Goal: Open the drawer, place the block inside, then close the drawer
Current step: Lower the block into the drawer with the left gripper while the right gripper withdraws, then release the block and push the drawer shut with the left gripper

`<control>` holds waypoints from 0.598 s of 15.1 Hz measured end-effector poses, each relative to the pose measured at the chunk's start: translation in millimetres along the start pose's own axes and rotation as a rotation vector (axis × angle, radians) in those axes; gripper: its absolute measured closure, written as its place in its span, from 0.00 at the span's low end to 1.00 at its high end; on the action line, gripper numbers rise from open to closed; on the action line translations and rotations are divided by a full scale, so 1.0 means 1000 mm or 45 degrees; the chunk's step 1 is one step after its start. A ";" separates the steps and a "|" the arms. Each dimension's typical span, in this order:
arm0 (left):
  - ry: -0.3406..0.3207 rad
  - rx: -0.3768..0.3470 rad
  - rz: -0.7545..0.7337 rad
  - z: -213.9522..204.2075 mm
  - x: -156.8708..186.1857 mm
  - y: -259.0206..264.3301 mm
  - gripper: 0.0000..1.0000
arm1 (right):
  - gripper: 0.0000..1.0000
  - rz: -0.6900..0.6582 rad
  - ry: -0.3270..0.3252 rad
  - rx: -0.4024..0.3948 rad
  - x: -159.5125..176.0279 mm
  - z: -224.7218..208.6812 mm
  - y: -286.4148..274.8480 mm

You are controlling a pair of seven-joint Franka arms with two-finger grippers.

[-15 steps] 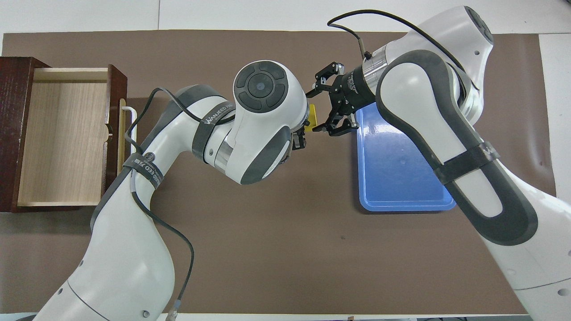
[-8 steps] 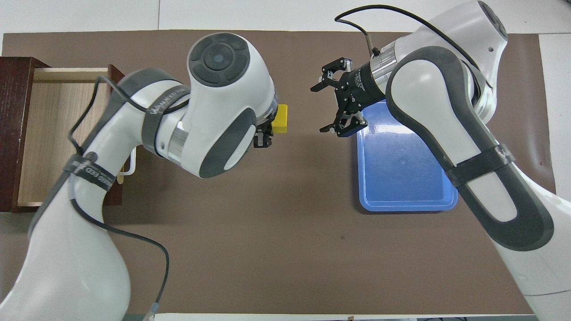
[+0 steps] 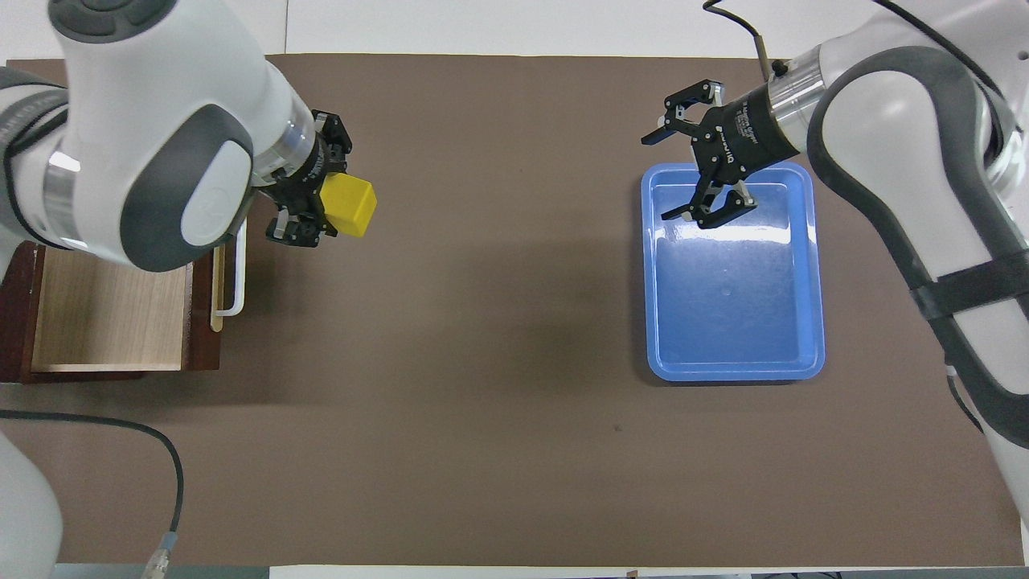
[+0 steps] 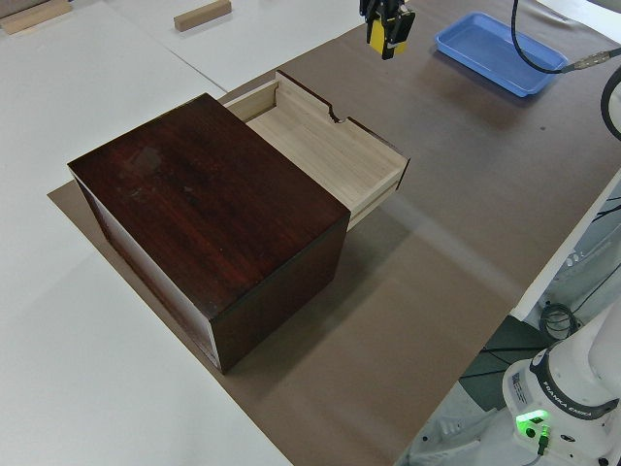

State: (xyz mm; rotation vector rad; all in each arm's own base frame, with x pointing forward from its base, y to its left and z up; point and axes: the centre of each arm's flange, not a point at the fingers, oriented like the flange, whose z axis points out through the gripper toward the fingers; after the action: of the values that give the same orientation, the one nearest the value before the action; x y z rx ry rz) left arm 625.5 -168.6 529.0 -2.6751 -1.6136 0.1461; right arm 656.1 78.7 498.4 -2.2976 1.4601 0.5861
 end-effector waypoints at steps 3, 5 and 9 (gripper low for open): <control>-0.014 0.017 0.117 0.006 0.057 -0.019 0.43 | 0.00 -0.320 0.072 -0.115 0.024 -0.036 0.036; -0.020 0.011 0.148 0.004 0.098 -0.034 0.43 | 0.00 -0.524 0.121 -0.193 0.033 -0.057 0.056; -0.009 -0.033 0.149 0.014 0.170 -0.071 0.43 | 0.00 -0.930 0.241 -0.332 0.036 -0.100 0.087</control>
State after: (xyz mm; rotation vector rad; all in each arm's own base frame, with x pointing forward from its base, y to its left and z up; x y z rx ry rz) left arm 640.4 14.3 506.8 -2.7923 -1.4710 0.1369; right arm 606.3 -34.2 558.1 -2.8994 0.5265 0.3530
